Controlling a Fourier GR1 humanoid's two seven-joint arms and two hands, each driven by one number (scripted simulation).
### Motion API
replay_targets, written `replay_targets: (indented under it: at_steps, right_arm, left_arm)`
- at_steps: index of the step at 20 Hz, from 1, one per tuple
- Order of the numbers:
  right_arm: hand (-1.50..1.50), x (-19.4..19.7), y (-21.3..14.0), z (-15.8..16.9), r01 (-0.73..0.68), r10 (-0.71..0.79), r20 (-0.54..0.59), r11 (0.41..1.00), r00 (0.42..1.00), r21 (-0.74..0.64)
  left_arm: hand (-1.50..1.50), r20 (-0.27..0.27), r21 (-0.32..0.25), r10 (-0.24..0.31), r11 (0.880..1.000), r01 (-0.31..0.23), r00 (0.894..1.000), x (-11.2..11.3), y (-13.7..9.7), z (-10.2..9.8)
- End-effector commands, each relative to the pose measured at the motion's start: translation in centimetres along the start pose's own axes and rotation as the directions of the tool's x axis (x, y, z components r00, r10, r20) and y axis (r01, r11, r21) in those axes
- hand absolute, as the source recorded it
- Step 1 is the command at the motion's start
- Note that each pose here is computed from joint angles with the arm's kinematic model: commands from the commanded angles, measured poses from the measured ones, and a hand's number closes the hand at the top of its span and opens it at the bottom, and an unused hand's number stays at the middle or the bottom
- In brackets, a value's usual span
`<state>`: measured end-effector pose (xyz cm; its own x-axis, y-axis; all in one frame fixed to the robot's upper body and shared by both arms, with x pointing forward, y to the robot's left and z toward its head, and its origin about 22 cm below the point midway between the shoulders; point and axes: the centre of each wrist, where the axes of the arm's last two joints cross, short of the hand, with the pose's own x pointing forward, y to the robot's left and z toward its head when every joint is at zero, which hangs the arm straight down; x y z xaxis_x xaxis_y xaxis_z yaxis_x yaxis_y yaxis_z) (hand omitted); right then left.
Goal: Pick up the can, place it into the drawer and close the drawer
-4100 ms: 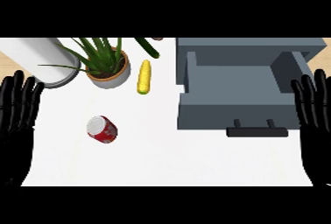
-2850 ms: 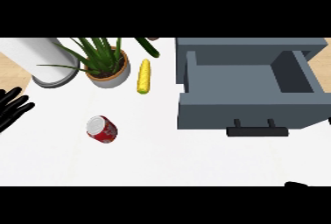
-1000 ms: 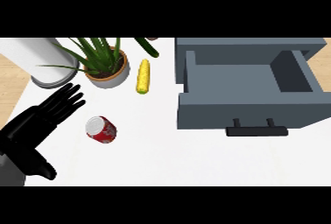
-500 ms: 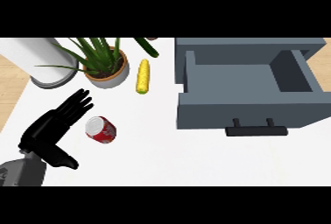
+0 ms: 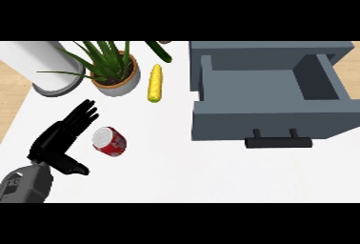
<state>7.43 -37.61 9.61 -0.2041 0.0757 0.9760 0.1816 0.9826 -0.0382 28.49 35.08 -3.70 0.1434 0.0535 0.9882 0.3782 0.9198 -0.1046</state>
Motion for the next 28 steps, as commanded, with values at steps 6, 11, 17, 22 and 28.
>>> replay_targets:
  at_steps: [6, 11, 17, 22, 28]
  right_arm:
    - [-1.50, 2.2, 0.2, -0.8, 0.013, -0.013, -0.001, 1.000, 1.000, 0.013]
    - [-1.50, 1.7, 0.0, -0.3, -0.019, 0.019, 0.006, 1.000, 1.000, 0.017]
    - [-1.50, 0.7, -0.4, 0.3, 0.006, -0.006, 0.018, 1.000, 1.000, 0.002]
    - [-1.50, 2.6, -1.0, -0.3, -0.001, 0.001, -0.014, 1.000, 1.000, 0.017]
    - [-1.50, 1.3, -0.1, 0.8, 0.007, -0.007, -0.011, 1.000, 1.000, 0.017]
  left_arm:
    - [-1.50, -0.045, -0.001, -0.022, 1.000, 0.022, 0.999, -5.3, 0.8, 0.9]
    - [-1.50, -0.072, 0.028, 0.040, 0.999, -0.038, 0.997, -7.0, 0.3, -0.3]
    - [-1.50, -0.084, -0.004, 0.065, 0.998, -0.065, 0.994, -6.4, 1.6, -0.5]
    - [-1.50, -0.068, 0.005, 0.087, 0.996, -0.087, 0.994, -8.2, -0.8, -1.8]
    - [1.50, -0.063, -0.005, 0.164, 0.986, -0.165, 0.984, -7.5, -1.5, -3.7]
